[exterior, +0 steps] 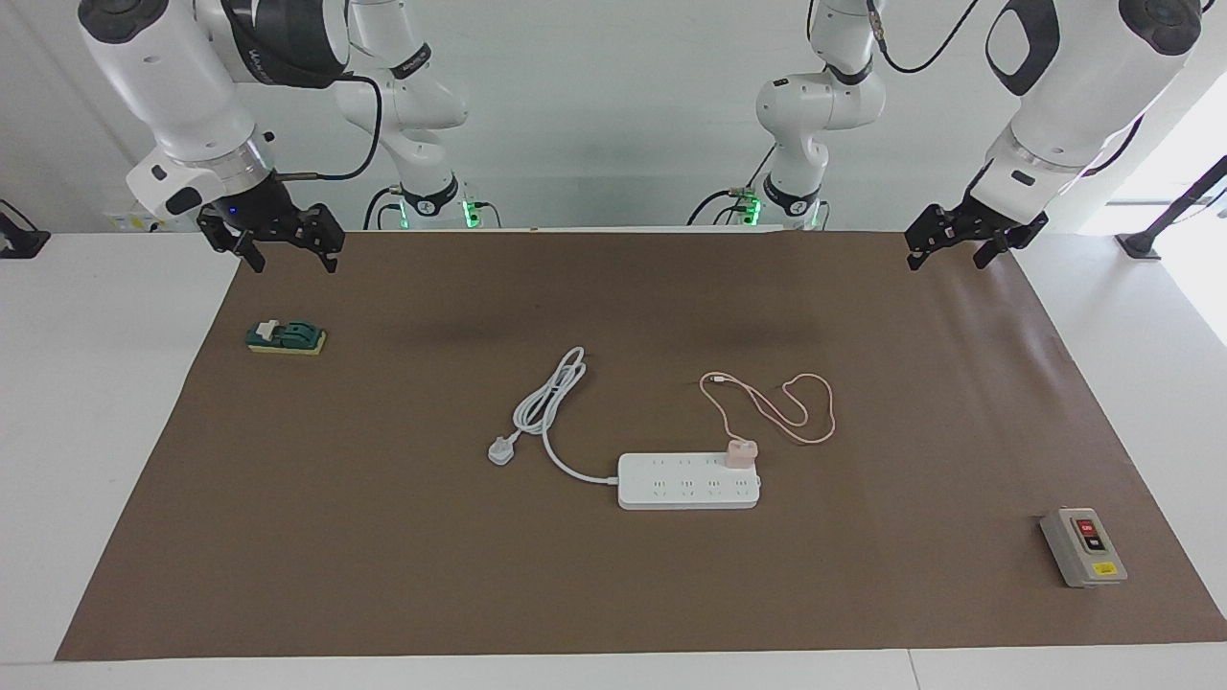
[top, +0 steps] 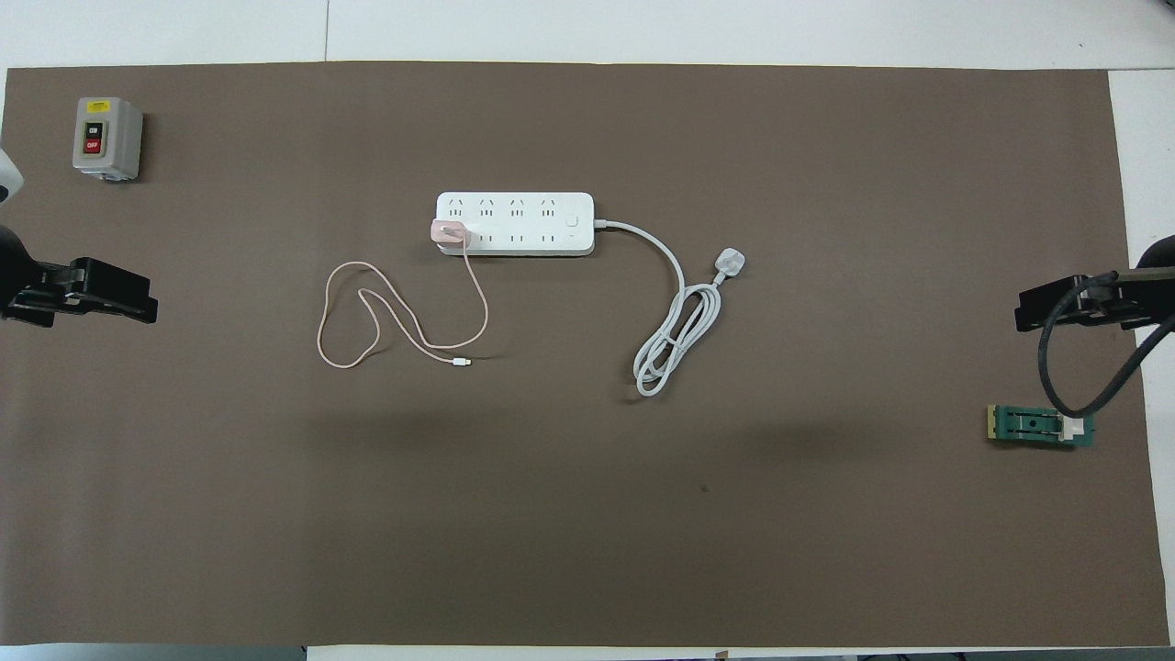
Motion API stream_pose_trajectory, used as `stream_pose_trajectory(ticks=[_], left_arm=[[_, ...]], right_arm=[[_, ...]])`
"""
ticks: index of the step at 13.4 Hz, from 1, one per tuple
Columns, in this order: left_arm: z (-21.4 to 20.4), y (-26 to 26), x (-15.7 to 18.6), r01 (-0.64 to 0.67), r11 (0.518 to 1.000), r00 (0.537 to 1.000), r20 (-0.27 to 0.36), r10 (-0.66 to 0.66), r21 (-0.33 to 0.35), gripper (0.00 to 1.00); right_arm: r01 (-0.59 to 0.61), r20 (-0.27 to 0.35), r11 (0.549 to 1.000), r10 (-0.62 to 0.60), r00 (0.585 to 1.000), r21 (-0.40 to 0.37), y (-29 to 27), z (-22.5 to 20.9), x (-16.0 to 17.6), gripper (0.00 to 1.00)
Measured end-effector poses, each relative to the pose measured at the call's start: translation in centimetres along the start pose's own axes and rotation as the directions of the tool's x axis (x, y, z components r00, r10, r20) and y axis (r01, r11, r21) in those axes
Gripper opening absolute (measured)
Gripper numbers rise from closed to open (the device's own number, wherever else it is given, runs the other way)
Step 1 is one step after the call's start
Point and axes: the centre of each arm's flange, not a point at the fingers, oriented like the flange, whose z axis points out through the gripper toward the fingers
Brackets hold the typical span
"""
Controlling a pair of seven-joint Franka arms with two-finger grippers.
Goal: Unplug charger and place it aside
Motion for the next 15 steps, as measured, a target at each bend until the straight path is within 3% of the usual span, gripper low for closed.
stream_pose_trajectory(ticks=[11,13,15], left_arm=[[0.1,0.2,0.1,0.003,1.0,1.0,-0.005,-0.003,0.0,1.0],[0.2,1.5,0.5,0.091,0.996,0.995,-0.033,-0.091,-0.002,1.0],[1.9,5.9,1.6,0.265,0.964,0.962,-0.061,-0.266,-0.022,1.0]], right_arm=[[-0.008,-0.006,1.0,0.008,1.0,0.0,0.3,-0.3,-0.2,1.0],[-0.051,-0.005,0.999,0.051,0.999,0.007,0.1,-0.3,-0.2,1.0],[-0.162,0.01,0.985,0.161,0.987,0.068,-1.1,0.0,-0.2,1.0]])
